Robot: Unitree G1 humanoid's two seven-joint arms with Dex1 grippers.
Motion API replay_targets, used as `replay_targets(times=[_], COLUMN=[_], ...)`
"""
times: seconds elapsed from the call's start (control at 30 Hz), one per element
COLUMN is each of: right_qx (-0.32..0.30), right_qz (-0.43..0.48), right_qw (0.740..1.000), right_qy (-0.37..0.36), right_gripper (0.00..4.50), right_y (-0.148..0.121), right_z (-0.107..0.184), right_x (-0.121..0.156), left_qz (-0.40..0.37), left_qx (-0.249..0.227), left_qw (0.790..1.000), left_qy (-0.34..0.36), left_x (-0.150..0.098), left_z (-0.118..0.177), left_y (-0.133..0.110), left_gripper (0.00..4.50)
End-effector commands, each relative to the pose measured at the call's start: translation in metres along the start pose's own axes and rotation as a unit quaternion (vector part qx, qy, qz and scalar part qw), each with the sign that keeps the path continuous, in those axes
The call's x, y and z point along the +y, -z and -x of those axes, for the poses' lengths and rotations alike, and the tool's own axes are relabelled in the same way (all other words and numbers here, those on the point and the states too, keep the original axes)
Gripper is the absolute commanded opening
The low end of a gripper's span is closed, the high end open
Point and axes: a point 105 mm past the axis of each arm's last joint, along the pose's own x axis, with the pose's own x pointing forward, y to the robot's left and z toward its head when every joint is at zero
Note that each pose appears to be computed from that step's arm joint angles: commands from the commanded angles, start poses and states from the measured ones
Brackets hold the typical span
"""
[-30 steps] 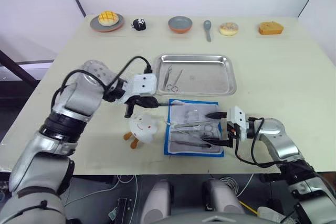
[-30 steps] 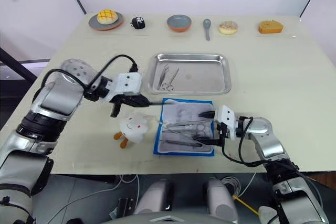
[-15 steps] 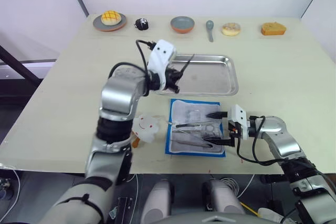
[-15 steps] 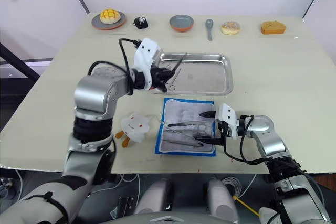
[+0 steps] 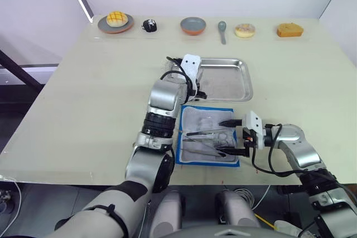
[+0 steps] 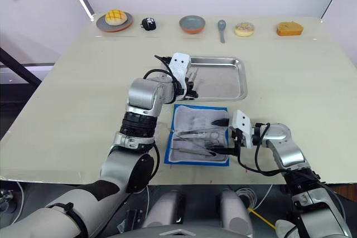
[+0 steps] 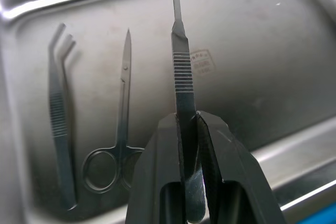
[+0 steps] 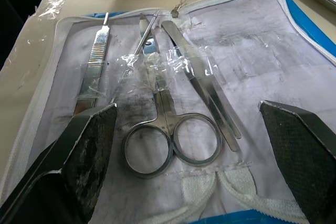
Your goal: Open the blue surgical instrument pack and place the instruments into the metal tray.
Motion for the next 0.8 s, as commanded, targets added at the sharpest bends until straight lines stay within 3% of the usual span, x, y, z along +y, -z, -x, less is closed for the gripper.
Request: replay_targets(times=[0.03, 0.57, 0.6, 0.67, 0.8], right_qx=[0.04, 0.038, 0.037, 0.037, 0.037], right_qz=[-0.051, -0.053, -0.053, -0.052, -0.052], right_qw=[0.998, 0.998, 0.998, 0.998, 0.998], right_qy=[-0.017, -0.014, -0.014, -0.014, -0.013], right_gripper=[4.5, 4.5, 4.5, 4.5, 4.5], right_y=[0.028, 0.029, 0.029, 0.028, 0.028], right_z=[-0.003, -0.004, -0.004, -0.005, -0.005], right_x=[0.014, 0.015, 0.015, 0.015, 0.015], left_qz=[-0.001, 0.017, 0.017, 0.016, 0.017], left_qx=[-0.026, -0.01, -0.009, -0.008, -0.007], left_qw=[1.0, 0.999, 0.999, 0.999, 0.999], left_qy=[-0.009, -0.026, -0.027, -0.029, -0.029], left_x=[-0.003, -0.004, -0.004, -0.003, -0.003], left_z=[0.0, -0.013, -0.013, -0.014, -0.016], left_y=[-0.017, -0.014, -0.013, -0.012, -0.011], left_gripper=[0.08, 0.08, 0.74, 1.26, 3.06])
